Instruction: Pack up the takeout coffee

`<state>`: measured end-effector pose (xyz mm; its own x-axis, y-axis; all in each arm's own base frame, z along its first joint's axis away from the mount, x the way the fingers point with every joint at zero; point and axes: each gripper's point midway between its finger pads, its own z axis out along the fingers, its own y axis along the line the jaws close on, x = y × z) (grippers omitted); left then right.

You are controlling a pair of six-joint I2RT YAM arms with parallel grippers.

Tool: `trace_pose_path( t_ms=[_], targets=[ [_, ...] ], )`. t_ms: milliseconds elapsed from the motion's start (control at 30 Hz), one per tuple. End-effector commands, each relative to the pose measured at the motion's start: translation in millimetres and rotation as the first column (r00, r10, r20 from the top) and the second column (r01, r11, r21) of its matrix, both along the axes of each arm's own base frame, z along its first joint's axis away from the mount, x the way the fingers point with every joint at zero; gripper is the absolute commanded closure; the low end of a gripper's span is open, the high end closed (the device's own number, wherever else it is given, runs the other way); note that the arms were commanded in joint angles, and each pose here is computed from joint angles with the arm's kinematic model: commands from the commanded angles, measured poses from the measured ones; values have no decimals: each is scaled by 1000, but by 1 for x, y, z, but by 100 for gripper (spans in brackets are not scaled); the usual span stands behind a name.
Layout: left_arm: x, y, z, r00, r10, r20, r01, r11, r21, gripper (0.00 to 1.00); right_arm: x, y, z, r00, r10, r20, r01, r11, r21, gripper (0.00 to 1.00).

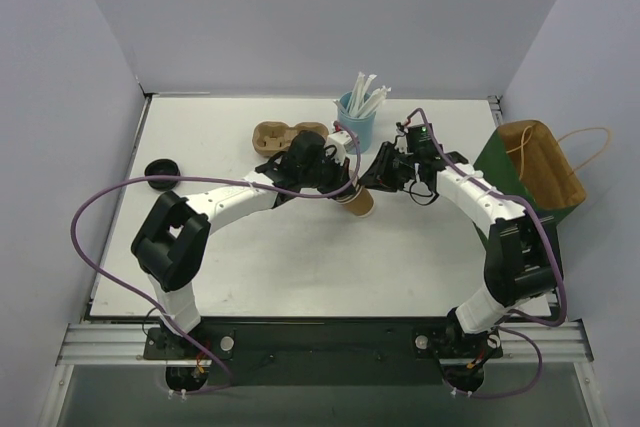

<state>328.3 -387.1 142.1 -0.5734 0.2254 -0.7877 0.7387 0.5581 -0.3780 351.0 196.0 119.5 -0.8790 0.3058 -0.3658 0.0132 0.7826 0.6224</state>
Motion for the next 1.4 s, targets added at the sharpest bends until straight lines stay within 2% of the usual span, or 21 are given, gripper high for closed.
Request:
trace_pose_path(
  t_ms=[0,367,1033,1367],
  targets=[
    [1,0,43,997,-8,73,11,999,-44,100,-25,-32,-55,988,-41,-146,8,977,-214,76],
    [2,6,61,994,5,105,0,999,-43,100,-26,-37,-59,988,-45,-149,6,969,-249,77],
    [-1,4,68,994,-7,109,12,999,-44,100,-24,-53,-51,989,-80,-128,43,963,-265,78],
    [4,3,108,984,17,176,-14,1000,-18,100,-17,-70,-30,989,-115,-90,86,957,-278,77]
  ],
)
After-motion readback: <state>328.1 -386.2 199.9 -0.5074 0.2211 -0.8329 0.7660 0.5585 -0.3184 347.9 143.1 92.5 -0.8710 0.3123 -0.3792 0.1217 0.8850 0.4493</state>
